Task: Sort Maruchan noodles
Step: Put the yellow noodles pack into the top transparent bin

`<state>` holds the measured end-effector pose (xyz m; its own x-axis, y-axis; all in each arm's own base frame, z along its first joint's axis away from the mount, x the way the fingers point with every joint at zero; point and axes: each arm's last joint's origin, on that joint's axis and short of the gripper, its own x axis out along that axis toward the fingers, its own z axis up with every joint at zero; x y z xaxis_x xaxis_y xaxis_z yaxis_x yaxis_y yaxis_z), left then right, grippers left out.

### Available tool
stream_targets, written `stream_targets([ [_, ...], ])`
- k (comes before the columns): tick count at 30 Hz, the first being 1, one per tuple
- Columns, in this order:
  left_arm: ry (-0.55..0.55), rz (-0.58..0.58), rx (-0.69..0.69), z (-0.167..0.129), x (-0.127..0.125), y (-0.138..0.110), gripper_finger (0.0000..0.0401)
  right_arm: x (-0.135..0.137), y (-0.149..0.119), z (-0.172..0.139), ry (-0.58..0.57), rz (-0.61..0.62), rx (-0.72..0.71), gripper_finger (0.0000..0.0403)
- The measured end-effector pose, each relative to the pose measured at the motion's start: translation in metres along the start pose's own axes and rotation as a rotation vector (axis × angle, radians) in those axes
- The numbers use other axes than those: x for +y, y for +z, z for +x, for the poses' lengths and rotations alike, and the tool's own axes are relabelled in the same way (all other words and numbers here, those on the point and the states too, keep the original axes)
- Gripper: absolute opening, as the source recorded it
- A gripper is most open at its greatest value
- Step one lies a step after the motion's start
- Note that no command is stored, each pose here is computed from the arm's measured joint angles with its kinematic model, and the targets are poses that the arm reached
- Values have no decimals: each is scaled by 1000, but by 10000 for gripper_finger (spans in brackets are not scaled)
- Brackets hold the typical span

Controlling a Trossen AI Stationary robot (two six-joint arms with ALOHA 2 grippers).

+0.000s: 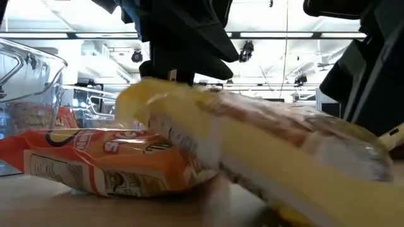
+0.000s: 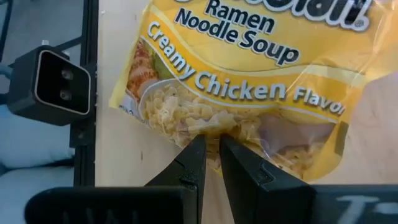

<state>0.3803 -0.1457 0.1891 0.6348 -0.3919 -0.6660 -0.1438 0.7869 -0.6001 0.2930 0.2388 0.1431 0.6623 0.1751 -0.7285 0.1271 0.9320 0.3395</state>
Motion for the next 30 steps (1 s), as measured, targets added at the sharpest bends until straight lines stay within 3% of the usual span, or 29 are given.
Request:
stream_targets([
  [16, -6, 60, 67, -5, -5, 5, 186, -4, -10, 14, -18, 0, 27, 42],
  [30, 31, -32, 50, 6, 3, 4, 211, -6, -14, 22, -39, -16, 30, 42],
])
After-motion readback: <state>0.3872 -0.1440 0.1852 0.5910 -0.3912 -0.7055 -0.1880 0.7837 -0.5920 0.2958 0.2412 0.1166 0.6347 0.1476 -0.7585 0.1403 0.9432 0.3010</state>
